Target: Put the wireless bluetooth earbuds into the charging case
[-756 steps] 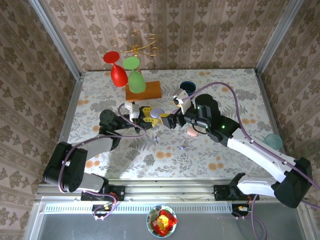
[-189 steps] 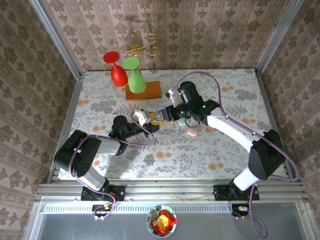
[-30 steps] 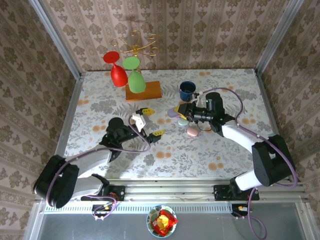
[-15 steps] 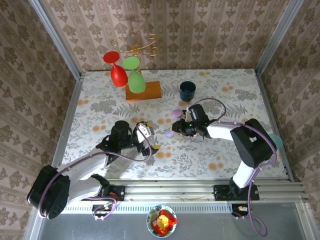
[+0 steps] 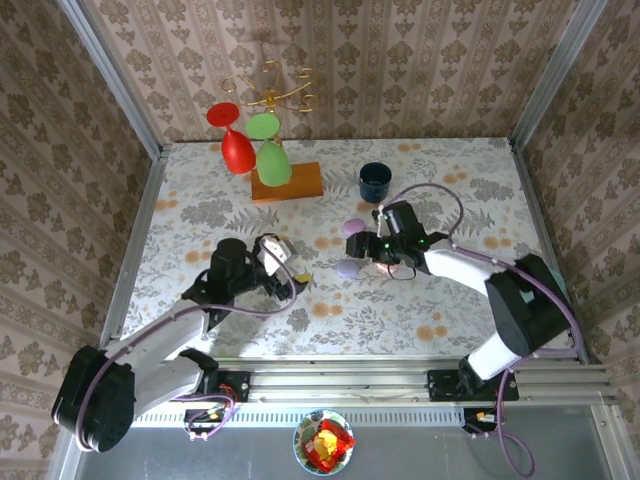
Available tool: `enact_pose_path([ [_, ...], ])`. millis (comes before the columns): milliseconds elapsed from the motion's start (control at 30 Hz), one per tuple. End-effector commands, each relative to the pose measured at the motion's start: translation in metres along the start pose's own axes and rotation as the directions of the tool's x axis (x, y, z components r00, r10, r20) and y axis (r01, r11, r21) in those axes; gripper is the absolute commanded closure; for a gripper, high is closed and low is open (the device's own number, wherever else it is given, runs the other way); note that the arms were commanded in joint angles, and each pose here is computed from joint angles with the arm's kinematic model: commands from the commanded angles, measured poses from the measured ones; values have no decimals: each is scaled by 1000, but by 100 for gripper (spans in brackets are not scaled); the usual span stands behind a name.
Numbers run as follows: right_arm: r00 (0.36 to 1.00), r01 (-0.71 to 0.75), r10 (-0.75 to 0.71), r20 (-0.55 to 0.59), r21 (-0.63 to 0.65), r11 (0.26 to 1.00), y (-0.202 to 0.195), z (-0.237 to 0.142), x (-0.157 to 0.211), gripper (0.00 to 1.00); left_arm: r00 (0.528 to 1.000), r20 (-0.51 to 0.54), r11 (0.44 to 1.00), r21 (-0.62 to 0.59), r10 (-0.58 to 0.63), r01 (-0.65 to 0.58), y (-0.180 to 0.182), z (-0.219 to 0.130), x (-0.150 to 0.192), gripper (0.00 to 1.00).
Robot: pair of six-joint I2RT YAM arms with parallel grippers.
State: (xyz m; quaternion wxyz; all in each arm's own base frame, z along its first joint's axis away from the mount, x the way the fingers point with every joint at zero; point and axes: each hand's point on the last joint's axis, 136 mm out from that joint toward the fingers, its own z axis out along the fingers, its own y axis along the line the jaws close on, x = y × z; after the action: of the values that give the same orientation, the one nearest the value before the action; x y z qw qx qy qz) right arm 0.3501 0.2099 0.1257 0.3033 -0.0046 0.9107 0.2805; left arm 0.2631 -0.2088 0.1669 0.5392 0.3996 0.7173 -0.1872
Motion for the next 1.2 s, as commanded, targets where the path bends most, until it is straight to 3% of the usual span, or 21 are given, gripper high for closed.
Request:
enact_pose_path([
  [0,978,141,-170,119,223,965,-32,-37,-31,12,999,14,968,-249,-39,42,50,-15,-11,0],
  [100,929,204,-311,202,420,884,-65,-64,-55,4,998,-9,901,-430,-66,56,89,-32,2,0],
  [267,854,195,-452,256,649,736,-126,-94,-76,1,990,46,799,-587,-132,134,138,-61,23,0],
  [367,817,170,-478,322,657,734,-150,-95,-77,0,979,80,714,-673,-185,190,162,-78,45,0],
  [500,816,131,-437,377,617,776,-175,-85,-75,0,970,116,668,-707,-215,233,179,-85,70,0],
  [700,827,168,-412,382,530,831,-191,-59,-68,0,954,132,674,-682,-268,284,195,-66,97,0],
  [967,824,129,-371,428,495,859,-200,-64,-65,0,926,111,675,-654,-362,342,220,-42,119,0],
  [1167,825,111,-365,431,509,853,-204,-65,-64,0,937,43,670,-687,-348,280,222,-30,125,0],
])
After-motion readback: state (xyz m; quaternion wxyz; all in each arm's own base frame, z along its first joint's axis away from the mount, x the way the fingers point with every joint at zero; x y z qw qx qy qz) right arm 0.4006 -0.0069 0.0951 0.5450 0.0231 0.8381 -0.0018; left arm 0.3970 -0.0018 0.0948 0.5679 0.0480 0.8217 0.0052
